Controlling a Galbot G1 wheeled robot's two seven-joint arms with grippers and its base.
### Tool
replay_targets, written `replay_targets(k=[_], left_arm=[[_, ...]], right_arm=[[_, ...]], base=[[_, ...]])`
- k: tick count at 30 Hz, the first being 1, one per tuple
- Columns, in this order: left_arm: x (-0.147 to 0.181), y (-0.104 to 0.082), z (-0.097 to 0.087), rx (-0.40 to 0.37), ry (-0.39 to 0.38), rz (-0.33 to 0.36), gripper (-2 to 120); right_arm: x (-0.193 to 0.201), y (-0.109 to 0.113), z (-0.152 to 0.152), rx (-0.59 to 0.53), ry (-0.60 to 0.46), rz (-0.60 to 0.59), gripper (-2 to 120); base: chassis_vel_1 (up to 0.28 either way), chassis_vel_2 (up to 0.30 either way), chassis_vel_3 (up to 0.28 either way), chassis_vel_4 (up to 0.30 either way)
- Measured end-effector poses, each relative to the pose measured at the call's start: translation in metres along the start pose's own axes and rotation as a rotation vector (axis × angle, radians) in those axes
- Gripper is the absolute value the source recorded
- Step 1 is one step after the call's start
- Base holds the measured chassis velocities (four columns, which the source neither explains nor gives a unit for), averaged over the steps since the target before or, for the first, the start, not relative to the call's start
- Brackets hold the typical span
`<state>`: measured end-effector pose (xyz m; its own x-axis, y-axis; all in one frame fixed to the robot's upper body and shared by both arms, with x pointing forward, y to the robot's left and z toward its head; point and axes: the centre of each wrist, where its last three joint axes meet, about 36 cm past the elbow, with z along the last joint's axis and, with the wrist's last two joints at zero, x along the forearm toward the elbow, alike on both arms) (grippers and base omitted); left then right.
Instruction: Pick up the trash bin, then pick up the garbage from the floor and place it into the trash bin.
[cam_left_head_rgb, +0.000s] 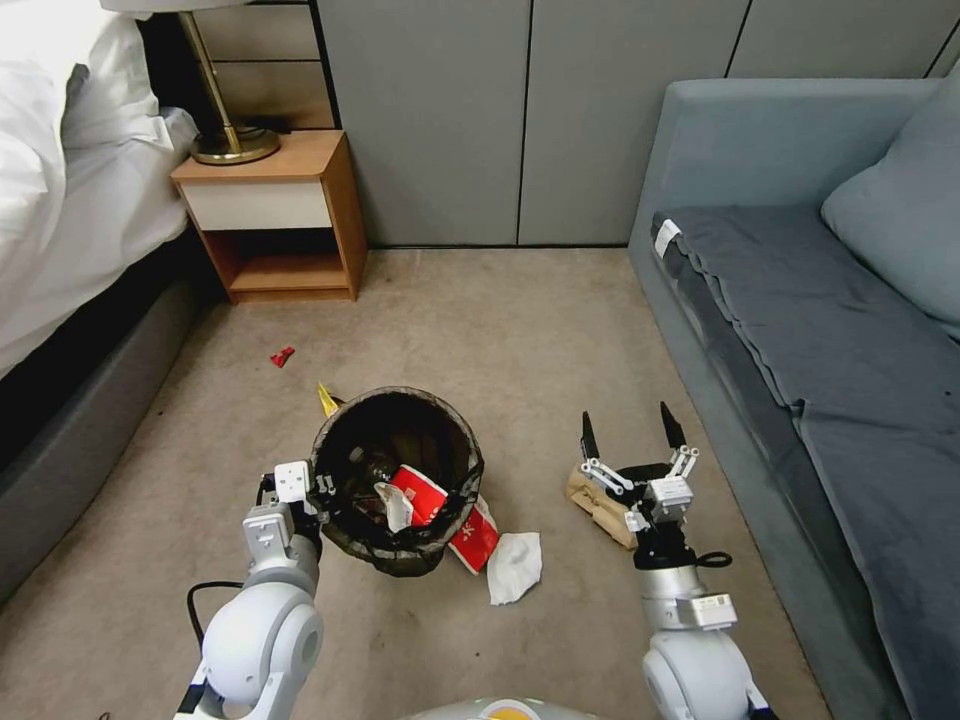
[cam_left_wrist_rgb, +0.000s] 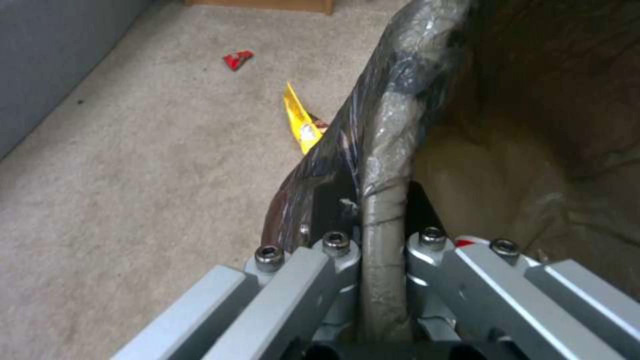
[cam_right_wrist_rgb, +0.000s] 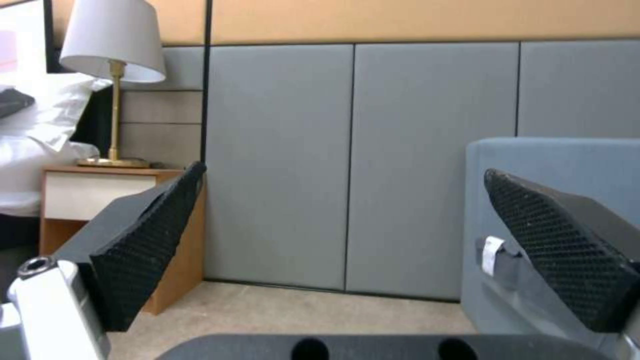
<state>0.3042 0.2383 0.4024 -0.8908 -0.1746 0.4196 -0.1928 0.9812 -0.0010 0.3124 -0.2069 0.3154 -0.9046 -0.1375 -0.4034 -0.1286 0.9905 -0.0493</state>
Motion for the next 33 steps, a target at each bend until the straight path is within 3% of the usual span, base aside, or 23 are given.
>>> replay_targets(k=[4,6,8,11,12,14,17,18,21,22,24,33], left_arm=[[0.001,0.0,0.0,0.0,-0.001,0.001,0],[0.002,-0.001,0.0,-0.001,0.0,0.002,0],[0.003,-0.001,0.0,-0.001,0.0,0.004,0],[0.003,-0.001,0.0,-0.001,0.0,0.004,0],[0.004,-0.002,-0.001,0.0,-0.002,0.006,0],[0.004,-0.002,-0.001,0.0,-0.003,0.006,0],[0.005,0.0,-0.002,-0.006,-0.007,0.007,0],[0.005,0.0,-0.002,-0.006,-0.007,0.007,0],[0.007,0.001,-0.004,-0.008,-0.01,0.008,0],[0.007,0.001,-0.004,-0.008,-0.01,0.008,0],[0.009,0.001,-0.003,-0.006,-0.009,0.007,0],[0.009,0.001,-0.002,-0.003,-0.008,0.003,0]], right_arm=[[-0.014,-0.012,0.004,0.036,0.054,-0.007,100],[-0.019,-0.023,0.007,0.055,0.16,-0.05,100],[-0.02,-0.026,0.008,0.058,0.201,-0.064,100],[-0.02,-0.026,0.008,0.058,0.201,-0.064,100],[-0.017,-0.032,0.01,0.058,0.344,-0.112,100],[-0.017,-0.033,0.01,0.058,0.358,-0.116,100],[-0.014,-0.038,0.025,0.084,0.506,-0.159,100],[-0.014,-0.038,0.025,0.084,0.506,-0.159,100],[-0.011,-0.056,0.062,0.137,0.673,-0.225,100],[-0.011,-0.056,0.062,0.137,0.673,-0.225,100],[-0.011,-0.079,0.086,0.167,0.782,-0.295,100],[-0.017,-0.125,0.141,0.214,0.871,-0.355,100]], base=[[0.015,-0.008,-0.01,0.014],[0.0,0.0,0.0,0.0],[0.0,0.0,0.0,0.0],[0.0,0.0,0.0,0.0],[0.0,0.0,0.0,0.0],[0.0,0.0,0.0,0.0],[0.0,0.0,0.0,0.0],[0.0,0.0,0.0,0.0],[0.0,0.0,0.0,0.0],[0.0,0.0,0.0,0.0],[0.0,0.0,0.0,0.0],[0.0,0.0,0.0,0.0]])
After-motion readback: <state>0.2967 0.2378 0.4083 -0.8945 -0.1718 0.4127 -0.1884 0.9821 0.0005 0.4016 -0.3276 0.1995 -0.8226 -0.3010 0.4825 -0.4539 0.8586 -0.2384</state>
